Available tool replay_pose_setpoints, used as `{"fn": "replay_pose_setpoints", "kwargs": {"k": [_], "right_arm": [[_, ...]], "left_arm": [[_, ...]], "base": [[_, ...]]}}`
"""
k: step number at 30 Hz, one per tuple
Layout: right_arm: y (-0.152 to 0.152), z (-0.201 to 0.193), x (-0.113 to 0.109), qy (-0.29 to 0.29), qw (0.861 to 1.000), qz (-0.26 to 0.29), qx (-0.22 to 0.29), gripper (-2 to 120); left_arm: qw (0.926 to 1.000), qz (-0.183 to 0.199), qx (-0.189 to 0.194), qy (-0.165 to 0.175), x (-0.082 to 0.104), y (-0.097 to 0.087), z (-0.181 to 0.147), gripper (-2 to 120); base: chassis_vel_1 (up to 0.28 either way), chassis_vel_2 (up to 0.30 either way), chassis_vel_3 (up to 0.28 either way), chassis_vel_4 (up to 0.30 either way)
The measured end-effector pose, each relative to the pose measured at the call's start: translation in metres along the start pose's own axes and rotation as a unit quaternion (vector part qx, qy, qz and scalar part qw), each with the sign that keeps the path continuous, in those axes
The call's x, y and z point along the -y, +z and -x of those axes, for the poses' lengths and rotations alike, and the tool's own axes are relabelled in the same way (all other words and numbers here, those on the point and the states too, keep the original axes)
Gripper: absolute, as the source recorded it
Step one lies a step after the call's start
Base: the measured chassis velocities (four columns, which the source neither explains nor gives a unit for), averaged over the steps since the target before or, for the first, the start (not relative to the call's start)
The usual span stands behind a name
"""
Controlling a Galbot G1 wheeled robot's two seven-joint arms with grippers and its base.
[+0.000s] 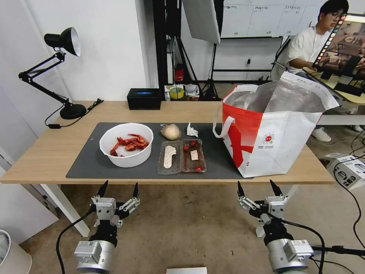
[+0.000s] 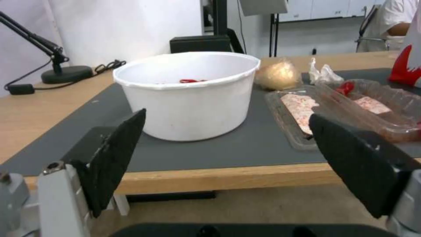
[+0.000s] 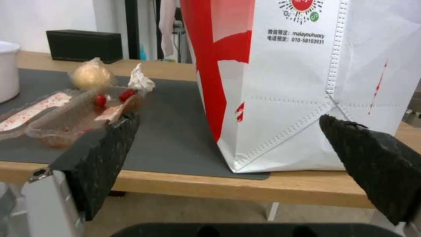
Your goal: Pick up the trash from the table and place it into the takeout bag.
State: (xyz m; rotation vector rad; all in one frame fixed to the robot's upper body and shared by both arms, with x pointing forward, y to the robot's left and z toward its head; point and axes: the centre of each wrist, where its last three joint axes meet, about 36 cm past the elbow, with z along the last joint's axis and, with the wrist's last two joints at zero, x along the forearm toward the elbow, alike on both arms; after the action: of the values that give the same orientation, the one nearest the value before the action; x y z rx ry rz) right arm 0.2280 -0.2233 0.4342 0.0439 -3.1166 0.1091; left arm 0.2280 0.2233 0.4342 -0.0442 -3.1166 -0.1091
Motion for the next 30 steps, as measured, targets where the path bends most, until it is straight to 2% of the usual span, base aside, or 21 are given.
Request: {"fn": "replay_pose_setpoints", "kwargs": {"k": [30], "right_arm": [[-0.0008,0.0017,0.0017,-0.005,1.0,0.0,-0.002,100]], "left_arm": [[1.0,-0.007,0.0,-0.002,-0.0011,-0.0026,0.0022,100]], "base": [[0.0,0.0,0.0,0.0]]}}
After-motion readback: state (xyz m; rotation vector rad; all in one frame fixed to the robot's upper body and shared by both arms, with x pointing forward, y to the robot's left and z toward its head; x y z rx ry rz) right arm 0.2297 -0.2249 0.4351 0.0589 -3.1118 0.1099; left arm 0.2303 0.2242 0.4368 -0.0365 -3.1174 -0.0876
